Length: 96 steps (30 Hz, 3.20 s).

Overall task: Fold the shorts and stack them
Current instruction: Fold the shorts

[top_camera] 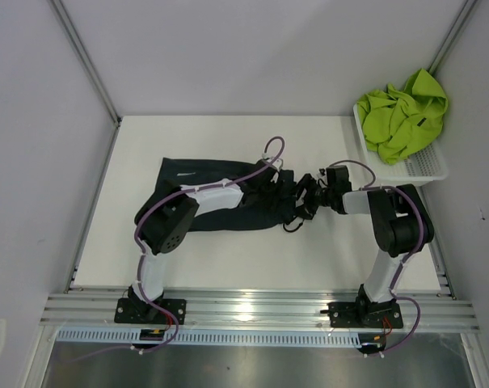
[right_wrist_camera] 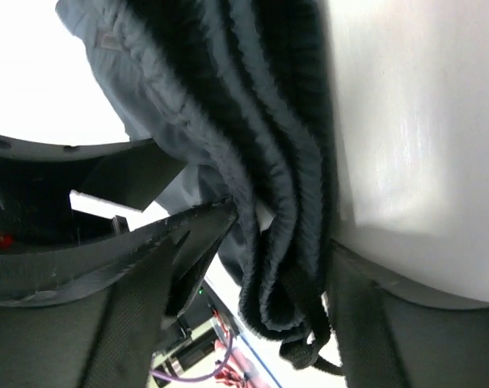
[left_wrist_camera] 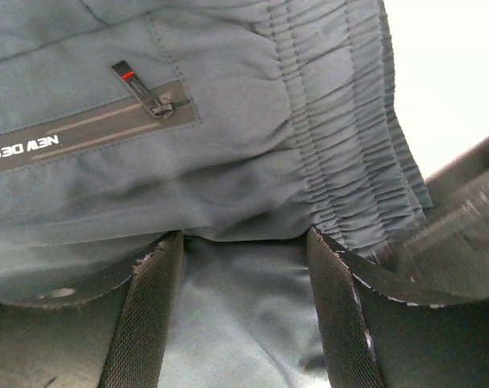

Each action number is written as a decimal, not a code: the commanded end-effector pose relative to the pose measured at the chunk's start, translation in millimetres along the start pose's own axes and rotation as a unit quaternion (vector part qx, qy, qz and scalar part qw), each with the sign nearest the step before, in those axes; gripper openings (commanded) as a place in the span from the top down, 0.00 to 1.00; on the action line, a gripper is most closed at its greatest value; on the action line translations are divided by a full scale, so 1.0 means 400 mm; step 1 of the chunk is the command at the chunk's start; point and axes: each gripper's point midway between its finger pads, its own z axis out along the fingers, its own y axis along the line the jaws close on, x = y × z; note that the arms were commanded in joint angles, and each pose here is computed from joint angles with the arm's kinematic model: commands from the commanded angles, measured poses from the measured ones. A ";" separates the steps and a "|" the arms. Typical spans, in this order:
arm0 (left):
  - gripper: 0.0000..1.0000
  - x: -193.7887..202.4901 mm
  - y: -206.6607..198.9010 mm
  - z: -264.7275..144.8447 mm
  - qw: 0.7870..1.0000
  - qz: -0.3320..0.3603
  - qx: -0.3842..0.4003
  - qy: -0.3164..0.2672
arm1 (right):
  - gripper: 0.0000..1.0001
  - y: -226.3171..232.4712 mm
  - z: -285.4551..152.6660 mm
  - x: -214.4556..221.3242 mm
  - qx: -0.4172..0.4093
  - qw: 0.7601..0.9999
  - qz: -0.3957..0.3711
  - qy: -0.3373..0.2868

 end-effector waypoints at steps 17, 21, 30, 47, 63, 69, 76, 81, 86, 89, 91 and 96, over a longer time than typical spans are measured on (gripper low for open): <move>0.35 0.209 -0.058 -0.032 0.992 0.047 0.050 0.104 | 0.49 -0.094 0.031 -0.134 0.070 0.994 -0.012 -0.089; 0.35 0.209 -0.057 -0.037 0.992 0.050 0.050 0.104 | 0.51 -0.088 0.030 -0.149 0.073 0.993 -0.019 -0.094; 0.35 0.201 -0.062 -0.034 0.992 0.057 0.055 0.100 | 0.77 -0.073 0.048 -0.133 0.084 0.993 -0.059 -0.063; 0.24 0.009 -0.026 -0.293 0.985 -0.081 0.143 -0.051 | 1.00 -0.020 -0.216 -0.219 0.222 0.958 -0.155 -0.093; 0.21 0.256 0.234 -0.343 0.982 -0.184 0.011 -0.038 | 1.00 0.168 -0.396 -0.255 0.286 0.916 -0.252 -0.124; 0.20 0.290 0.282 -0.359 0.979 -0.200 -0.010 -0.047 | 1.00 0.209 -0.407 -0.243 0.287 0.909 -0.276 -0.122; 0.27 0.312 0.286 -0.307 0.980 -0.198 -0.011 -0.017 | 1.00 0.252 -0.372 -0.200 0.285 0.903 -0.302 -0.107; 0.43 0.335 0.281 -0.278 0.981 -0.195 -0.005 0.005 | 1.00 0.305 -0.350 -0.161 0.274 0.900 -0.320 -0.113; 0.47 0.342 0.270 -0.267 0.983 -0.184 -0.006 0.020 | 1.00 0.363 -0.309 -0.118 0.268 0.894 -0.338 -0.119; 0.49 0.342 0.266 -0.261 0.983 -0.181 -0.007 0.023 | 1.00 0.401 -0.261 -0.086 0.265 0.890 -0.350 -0.125; 0.49 0.347 0.263 -0.261 0.983 -0.179 -0.006 0.026 | 1.00 0.415 -0.216 -0.048 0.259 0.892 -0.351 -0.120; 0.50 0.350 0.261 -0.265 0.984 -0.178 -0.006 0.026 | 1.00 0.423 -0.113 -0.001 0.257 0.891 -0.351 -0.130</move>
